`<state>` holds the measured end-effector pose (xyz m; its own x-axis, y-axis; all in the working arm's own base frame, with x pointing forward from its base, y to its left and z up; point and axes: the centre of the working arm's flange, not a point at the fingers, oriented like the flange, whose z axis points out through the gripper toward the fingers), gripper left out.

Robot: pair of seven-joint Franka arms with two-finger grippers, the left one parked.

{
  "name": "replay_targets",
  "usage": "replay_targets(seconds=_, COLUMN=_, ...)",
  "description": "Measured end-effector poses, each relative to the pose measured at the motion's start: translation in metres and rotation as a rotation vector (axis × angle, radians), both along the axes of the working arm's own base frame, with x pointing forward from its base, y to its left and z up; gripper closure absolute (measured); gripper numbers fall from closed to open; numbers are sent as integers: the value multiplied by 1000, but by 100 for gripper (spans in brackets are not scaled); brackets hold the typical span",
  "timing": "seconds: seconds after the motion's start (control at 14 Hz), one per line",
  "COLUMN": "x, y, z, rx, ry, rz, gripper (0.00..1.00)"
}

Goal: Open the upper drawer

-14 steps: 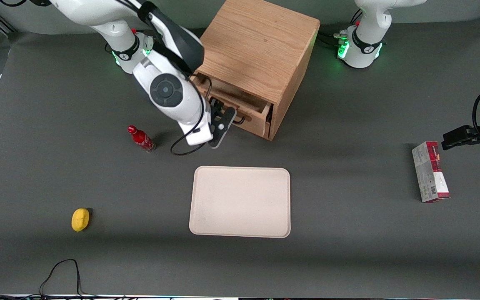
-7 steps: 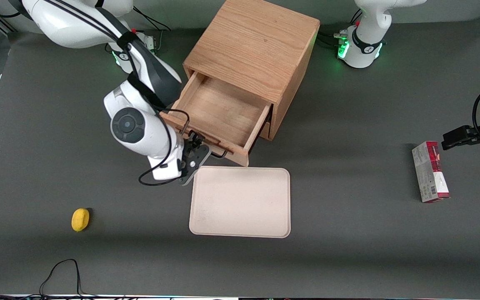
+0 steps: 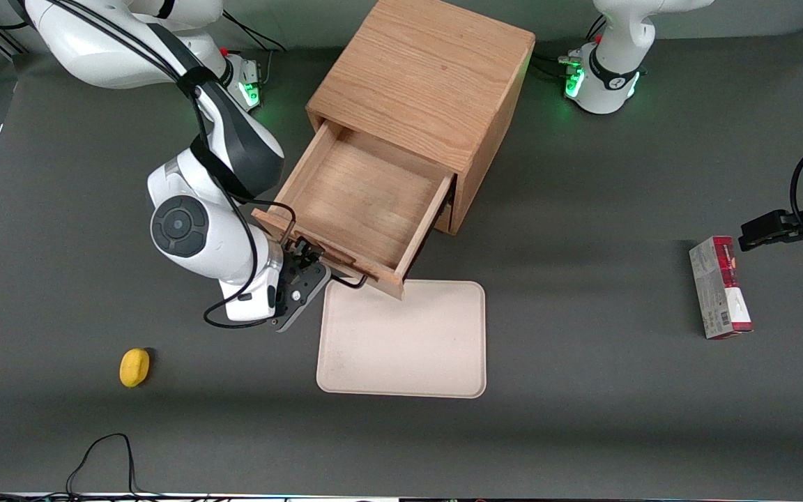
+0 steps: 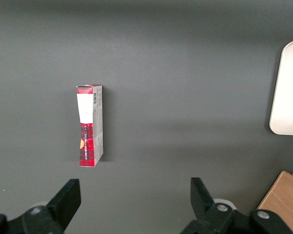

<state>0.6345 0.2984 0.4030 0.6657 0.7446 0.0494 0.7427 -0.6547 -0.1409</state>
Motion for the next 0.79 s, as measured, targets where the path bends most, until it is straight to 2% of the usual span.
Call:
replay_targets(seconds=0.21, x=5, y=-3, z=4, rx=2, ry=-12, rz=-4, gripper=0)
replay_targets(seconds=0.29, x=7, y=-4, z=11, rx=1, ry=-30, rz=-3, gripper=0)
replay_targets(seconds=0.43, x=21, y=-9, z=46, rx=-17, ry=-122, rz=0, gripper=0)
replay_targets(seconds=0.5, x=26, y=-14, z=65, rx=-12, ry=-146, rz=-10, gripper=0)
replay_targets(seconds=0.71, x=40, y=-54, z=114, rx=41, ry=-185, rz=-116, gripper=0)
replay_targets(seconds=0.79, x=43, y=-76, z=129, rx=62, ry=-184, rz=-174, gripper=0)
